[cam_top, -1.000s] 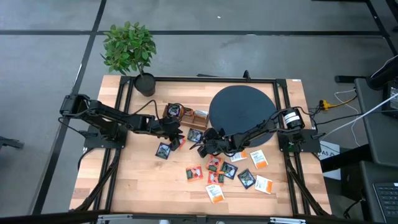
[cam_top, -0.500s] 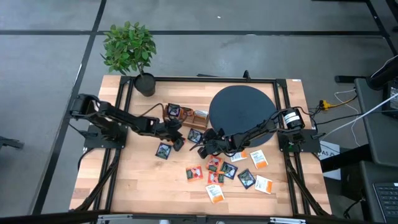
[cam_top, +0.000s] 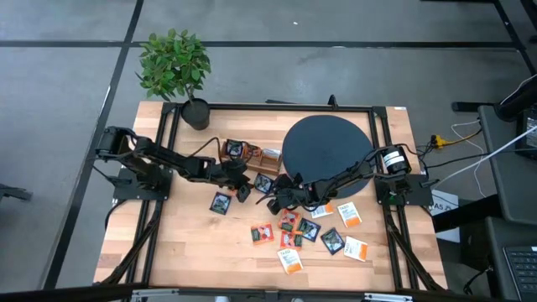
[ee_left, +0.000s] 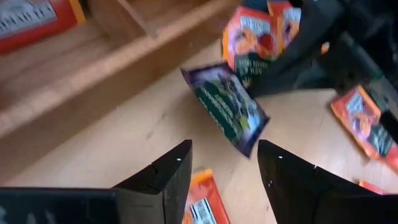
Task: Pick & Place Tea
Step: Put the dark blue tea bag into the left section of the wooden organizer
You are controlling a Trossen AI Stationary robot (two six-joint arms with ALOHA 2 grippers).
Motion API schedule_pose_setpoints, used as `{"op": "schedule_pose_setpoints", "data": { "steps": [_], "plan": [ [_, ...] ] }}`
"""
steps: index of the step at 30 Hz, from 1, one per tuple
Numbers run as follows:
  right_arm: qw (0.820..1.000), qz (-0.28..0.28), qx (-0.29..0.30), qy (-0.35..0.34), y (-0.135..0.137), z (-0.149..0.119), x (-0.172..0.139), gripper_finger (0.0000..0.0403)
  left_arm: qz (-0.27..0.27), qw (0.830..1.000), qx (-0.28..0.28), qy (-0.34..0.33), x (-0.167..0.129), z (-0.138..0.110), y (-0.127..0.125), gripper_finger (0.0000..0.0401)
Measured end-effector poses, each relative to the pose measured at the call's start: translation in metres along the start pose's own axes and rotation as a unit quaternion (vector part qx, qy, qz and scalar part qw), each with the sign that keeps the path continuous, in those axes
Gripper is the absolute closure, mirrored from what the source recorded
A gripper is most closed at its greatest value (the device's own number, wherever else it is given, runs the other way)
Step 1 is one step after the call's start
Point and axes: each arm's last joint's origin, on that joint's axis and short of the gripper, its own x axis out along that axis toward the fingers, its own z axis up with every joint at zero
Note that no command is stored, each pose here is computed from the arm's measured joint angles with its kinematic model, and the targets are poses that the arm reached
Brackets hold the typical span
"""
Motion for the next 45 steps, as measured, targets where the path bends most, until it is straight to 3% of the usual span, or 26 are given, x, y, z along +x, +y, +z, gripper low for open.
{"op": "schedule_pose_setpoints", "data": {
  "steps": [8,31,37,45],
  "plan": [
    [1.0,0.0,-0.001,0.0,0.0,0.0,0.0,0.04,-0.011,1.0,-0.018,-0.005,0.001,0.009,0.008,0.0225],
    [1.0,-0.001,-0.002,0.001,-0.001,0.0,0.0,0.0399,-0.022,0.999,-0.04,-0.011,0.021,0.005,0.011,0.023],
    [1.0,-0.001,-0.002,0.001,-0.001,0.0,0.0,0.0399,-0.01,0.999,-0.036,-0.031,0.021,0.007,0.012,0.0254],
    [1.0,-0.001,-0.002,0.001,-0.001,0.0,0.0,0.0399,-0.01,0.999,-0.035,-0.031,0.021,0.007,0.012,0.0319]
  ]
}}
